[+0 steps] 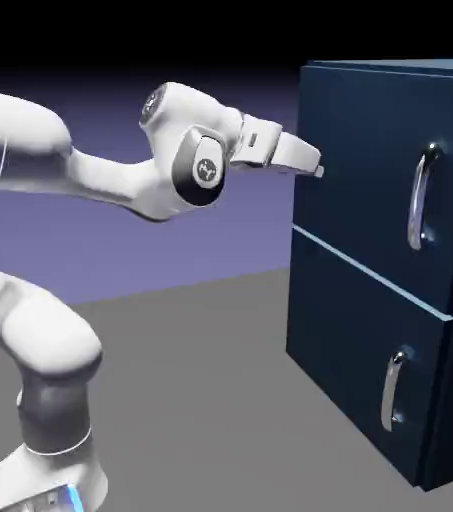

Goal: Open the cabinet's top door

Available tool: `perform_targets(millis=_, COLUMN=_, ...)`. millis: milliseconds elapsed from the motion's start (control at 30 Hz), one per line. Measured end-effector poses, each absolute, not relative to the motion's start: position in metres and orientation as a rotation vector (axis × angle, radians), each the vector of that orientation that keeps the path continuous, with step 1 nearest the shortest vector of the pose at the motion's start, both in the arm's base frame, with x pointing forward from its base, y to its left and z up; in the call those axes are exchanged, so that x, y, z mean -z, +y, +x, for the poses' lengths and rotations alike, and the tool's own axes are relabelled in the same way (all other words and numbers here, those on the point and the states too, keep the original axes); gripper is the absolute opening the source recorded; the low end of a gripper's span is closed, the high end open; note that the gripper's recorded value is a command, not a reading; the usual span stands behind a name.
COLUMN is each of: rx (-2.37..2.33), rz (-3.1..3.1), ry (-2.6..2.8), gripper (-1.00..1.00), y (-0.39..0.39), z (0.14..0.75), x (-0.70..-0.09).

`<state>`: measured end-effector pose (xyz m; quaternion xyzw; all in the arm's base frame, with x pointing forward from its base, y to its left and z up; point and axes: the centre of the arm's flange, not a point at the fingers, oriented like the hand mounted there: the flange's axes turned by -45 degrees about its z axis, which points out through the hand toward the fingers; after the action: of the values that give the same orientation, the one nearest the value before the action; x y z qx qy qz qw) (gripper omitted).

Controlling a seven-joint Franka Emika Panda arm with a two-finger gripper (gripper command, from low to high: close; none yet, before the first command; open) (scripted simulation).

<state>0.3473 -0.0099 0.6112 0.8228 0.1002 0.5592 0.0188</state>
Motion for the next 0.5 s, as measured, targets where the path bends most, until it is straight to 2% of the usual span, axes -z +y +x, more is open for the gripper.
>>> perform_targets(millis=500, rx=-2.044, rz=2.336, ry=0.251, gripper=0.0, y=-0.089, z=0.329, x=-0.642)
